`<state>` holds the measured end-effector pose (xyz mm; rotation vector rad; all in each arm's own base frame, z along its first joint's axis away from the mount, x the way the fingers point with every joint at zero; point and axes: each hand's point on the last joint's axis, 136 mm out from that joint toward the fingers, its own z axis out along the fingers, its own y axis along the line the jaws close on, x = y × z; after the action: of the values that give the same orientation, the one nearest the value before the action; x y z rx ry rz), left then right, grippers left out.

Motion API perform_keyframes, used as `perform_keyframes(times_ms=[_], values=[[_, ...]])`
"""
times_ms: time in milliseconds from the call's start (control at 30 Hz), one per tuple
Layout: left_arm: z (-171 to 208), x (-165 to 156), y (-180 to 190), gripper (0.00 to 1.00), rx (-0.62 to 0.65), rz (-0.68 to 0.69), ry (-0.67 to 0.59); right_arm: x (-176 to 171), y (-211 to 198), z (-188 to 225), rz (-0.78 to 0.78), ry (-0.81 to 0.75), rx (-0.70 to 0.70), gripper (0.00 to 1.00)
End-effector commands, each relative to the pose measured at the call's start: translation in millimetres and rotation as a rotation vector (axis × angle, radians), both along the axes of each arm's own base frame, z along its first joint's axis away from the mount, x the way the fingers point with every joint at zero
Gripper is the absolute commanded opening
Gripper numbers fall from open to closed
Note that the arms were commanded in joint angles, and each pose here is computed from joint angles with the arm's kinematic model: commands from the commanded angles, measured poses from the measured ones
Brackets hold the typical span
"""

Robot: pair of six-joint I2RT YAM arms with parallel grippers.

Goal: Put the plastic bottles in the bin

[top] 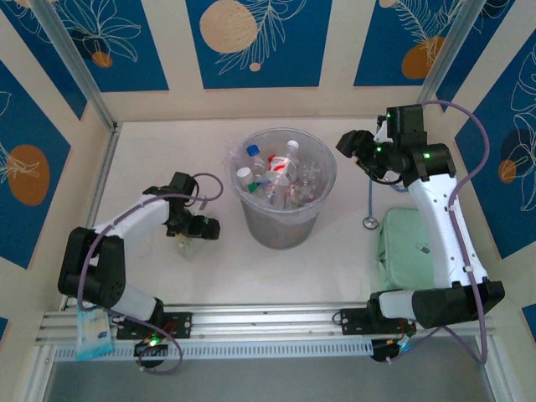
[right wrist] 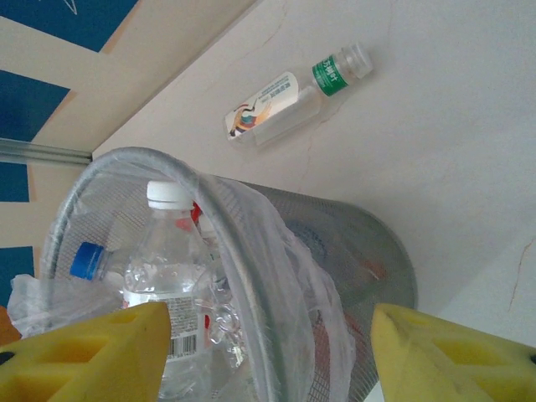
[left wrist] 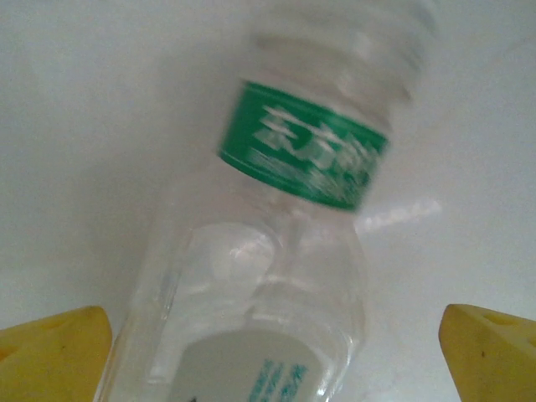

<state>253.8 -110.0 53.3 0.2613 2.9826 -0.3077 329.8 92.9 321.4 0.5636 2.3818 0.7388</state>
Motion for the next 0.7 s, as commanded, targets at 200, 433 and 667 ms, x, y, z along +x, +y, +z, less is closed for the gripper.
perform_keyframes(times_ms=[200,433,667], values=[[-13.3,-23.9,12.7,0.96,0.051,0.101,0.033,-4.2,4.1,2.5,0.021,-0.006,0.029,0.71],[-11.4,-15.0,9.7,0.56,0.036,0.135,-0.003,-8.5,9.4,16.4,0.046,-0.052,0.055,0.72],[39.4,7.7,4.7,0.45,-0.023,0.126,-0.13,-17.0,26.3,25.2,0.119,-0.066,0.102,0.71]])
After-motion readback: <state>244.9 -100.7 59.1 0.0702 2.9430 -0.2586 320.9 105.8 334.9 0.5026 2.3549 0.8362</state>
